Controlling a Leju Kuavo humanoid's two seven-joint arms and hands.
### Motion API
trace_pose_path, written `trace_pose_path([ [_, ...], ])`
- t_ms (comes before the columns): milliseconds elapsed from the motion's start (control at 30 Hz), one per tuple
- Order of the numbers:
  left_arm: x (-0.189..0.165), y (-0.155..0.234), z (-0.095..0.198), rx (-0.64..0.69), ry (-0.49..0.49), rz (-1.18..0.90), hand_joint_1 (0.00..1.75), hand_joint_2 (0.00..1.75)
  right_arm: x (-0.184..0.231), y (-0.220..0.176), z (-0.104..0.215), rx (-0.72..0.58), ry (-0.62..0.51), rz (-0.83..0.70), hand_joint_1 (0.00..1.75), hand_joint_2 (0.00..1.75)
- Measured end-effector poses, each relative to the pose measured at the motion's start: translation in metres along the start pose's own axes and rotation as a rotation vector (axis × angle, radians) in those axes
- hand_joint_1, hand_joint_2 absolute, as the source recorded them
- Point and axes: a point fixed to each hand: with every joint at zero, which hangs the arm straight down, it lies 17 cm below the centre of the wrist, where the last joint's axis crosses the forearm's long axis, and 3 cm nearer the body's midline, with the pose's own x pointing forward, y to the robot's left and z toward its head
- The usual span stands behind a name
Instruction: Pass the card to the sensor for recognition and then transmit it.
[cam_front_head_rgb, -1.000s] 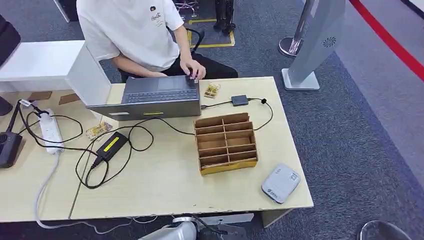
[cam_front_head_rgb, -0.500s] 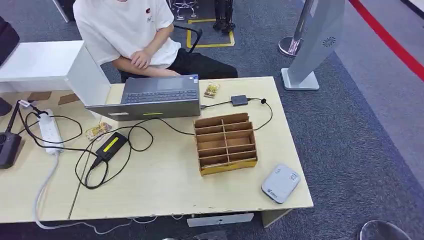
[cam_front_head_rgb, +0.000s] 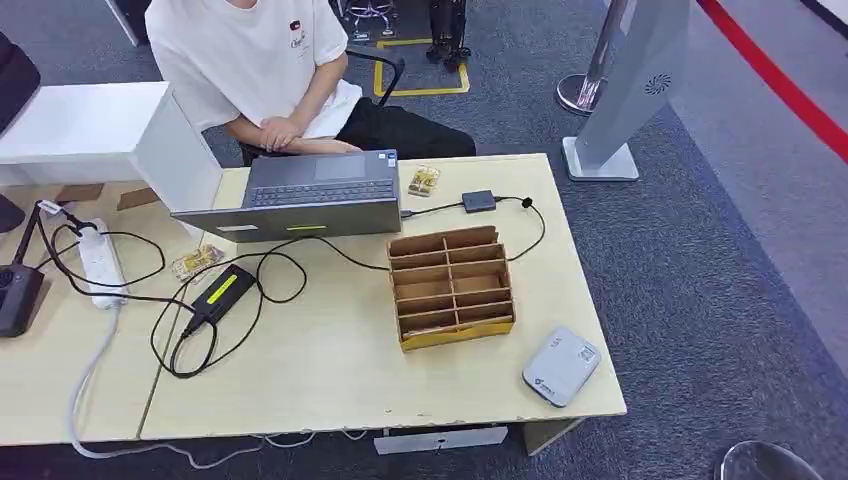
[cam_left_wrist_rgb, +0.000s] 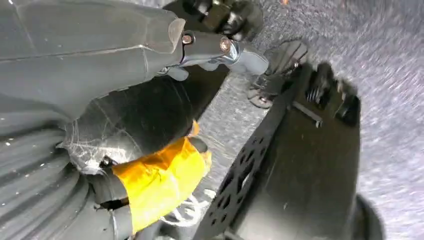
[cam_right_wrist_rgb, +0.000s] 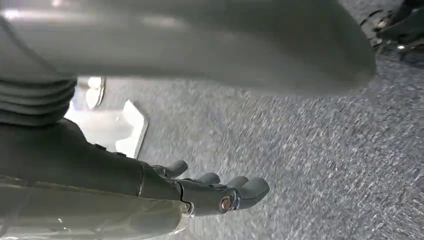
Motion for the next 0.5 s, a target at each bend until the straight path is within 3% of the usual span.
trace_pose_path([
  [400, -0.054, 0.062, 0.008, 0.163, -0.038, 0.321, 0.00, 1.75, -0.010, 0.001, 0.002, -0.001, -0.043, -0.269, 0.00, 0.00],
  [500, -0.088, 0.072, 0.012, 0.209, -0.006, 0.386, 0.00, 1.75, -0.013, 0.001, 0.003, -0.003, -0.053, -0.336, 0.00, 0.00],
])
